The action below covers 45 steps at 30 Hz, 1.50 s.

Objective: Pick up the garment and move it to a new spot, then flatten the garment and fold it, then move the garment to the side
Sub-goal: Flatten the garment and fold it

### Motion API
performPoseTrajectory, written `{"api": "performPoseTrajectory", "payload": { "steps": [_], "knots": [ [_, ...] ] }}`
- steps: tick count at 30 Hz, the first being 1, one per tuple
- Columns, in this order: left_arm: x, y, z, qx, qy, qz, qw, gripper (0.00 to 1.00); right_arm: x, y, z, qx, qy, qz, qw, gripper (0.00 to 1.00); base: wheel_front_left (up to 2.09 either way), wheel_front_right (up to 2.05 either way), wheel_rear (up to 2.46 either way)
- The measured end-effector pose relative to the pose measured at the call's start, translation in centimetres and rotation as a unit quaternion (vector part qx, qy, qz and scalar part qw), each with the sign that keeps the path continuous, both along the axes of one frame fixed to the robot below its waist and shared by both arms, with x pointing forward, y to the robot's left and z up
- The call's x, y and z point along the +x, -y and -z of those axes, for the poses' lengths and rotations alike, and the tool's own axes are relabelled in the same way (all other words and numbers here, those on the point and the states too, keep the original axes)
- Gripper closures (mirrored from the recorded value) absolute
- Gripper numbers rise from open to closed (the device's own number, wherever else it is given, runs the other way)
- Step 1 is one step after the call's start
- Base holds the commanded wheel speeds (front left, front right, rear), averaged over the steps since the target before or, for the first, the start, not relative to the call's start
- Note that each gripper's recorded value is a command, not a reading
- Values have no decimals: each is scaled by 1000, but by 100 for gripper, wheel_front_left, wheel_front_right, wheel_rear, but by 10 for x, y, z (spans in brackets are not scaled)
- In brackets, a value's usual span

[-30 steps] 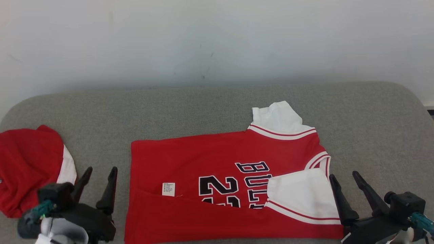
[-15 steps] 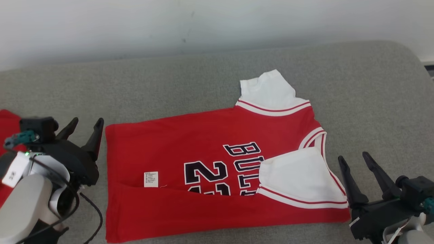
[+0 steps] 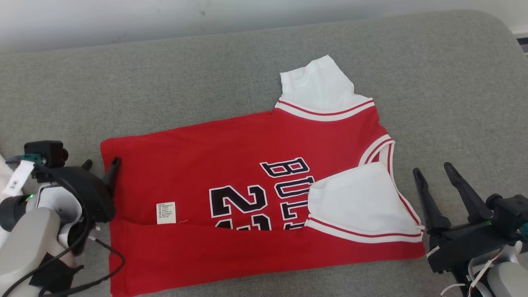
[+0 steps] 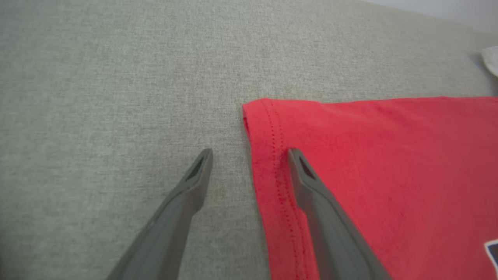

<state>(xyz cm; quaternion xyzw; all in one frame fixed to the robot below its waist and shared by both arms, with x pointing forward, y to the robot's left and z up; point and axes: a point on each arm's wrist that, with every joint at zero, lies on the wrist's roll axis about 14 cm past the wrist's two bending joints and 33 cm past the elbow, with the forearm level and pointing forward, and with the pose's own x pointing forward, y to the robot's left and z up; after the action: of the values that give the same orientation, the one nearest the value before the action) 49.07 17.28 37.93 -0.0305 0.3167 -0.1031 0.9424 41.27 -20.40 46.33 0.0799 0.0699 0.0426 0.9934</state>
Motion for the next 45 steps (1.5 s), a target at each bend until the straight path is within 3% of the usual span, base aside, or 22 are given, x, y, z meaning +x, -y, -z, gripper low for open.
{"api": "performPoseTrajectory", "payload": {
  "steps": [9,10,11,12,19,27,36,45],
  "knots": [
    [12,5,9,-3,-17,-1,1000,2,1,8,8,-9,-14,9,1000,0,0,0,0],
    [12,5,10,-4,-19,-1,1000,57,1,8,8,-11,-14,9,1000,0,0,0,0],
    [13,6,10,-3,-20,0,1000,72,1,8,8,-11,-14,9,1000,0,0,0,0],
    [14,6,9,-2,-19,0,1000,99,2,8,8,-12,-14,8,1000,0,0,0,0],
    [16,8,7,-3,-16,-1,1000,100,23,-5,-1,-27,-9,-23,999,0,0,0,0],
    [26,19,-5,-17,13,-1,1000,100,108,-41,-48,-42,21,-83,995,0,0,0,0],
    [36,29,-14,-32,38,-1,999,100,167,-78,-19,-84,-89,-125,985,0,0,0,0],
    [35,26,-10,-26,39,0,999,100,198,-96,17,-110,-175,-135,969,0,0,0,0]
  ]
}}
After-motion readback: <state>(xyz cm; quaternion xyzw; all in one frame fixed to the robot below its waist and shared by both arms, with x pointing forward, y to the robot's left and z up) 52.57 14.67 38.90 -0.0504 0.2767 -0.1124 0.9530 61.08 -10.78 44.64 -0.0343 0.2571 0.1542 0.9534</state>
